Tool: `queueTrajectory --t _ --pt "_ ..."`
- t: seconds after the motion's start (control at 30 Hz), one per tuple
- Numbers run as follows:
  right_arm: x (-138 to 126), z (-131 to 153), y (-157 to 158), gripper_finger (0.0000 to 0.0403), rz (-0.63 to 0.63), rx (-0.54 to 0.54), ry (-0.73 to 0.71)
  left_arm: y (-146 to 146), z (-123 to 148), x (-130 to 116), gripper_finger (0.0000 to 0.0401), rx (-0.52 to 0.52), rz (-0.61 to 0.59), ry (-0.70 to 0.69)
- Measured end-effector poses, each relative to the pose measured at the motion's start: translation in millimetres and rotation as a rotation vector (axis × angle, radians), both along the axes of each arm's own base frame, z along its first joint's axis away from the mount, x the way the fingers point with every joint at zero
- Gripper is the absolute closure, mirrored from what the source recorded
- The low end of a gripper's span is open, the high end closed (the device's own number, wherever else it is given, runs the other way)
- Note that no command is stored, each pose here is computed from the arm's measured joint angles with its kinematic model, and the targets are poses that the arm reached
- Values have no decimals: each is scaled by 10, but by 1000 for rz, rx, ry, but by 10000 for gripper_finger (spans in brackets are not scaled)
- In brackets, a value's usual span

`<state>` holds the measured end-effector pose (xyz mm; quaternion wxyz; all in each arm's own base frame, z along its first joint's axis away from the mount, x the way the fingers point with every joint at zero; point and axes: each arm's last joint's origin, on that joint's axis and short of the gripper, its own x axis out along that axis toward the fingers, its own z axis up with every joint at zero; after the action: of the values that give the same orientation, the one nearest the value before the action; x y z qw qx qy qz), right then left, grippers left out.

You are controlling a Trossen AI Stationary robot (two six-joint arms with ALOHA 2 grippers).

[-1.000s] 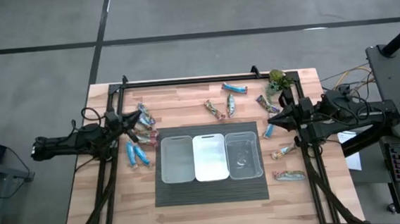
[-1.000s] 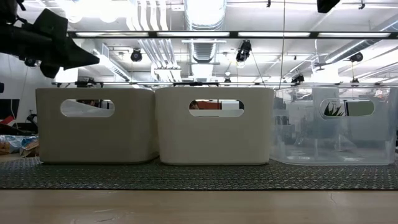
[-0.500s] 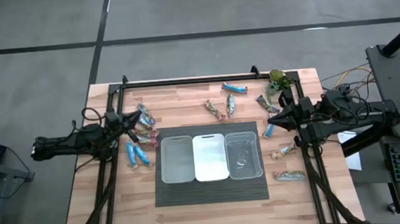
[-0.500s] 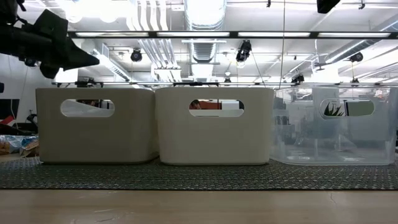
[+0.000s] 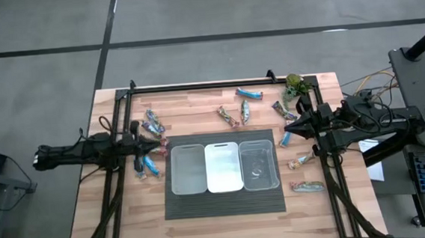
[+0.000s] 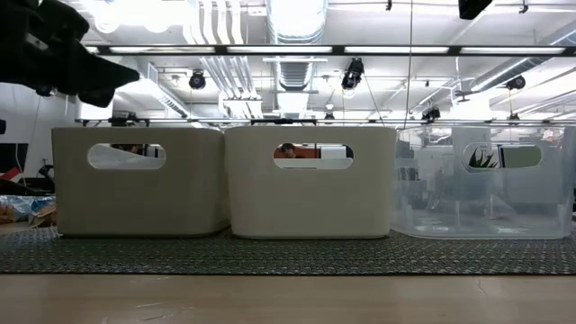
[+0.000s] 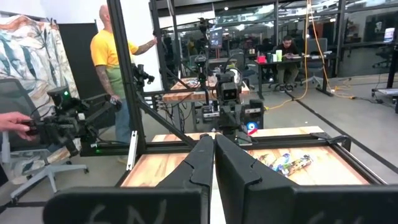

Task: Pick and place Granola Bars by type
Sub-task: Put the red granola bar into the gray bin

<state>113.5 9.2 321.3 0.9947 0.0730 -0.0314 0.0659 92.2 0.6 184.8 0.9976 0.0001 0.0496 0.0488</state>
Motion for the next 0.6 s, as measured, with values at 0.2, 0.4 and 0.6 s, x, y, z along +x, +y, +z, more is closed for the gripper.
queueTrajectory --t 0.2,0.4,0.6 --pt "0 0 0 394 1 3 0 -4 -62 10 401 -107 1 14" --pt "0 0 0 394 1 0 0 -3 -73 8 401 -101 1 27" --pt "-2 0 4 394 17 25 3 -3 -111 2 401 -99 3 66"
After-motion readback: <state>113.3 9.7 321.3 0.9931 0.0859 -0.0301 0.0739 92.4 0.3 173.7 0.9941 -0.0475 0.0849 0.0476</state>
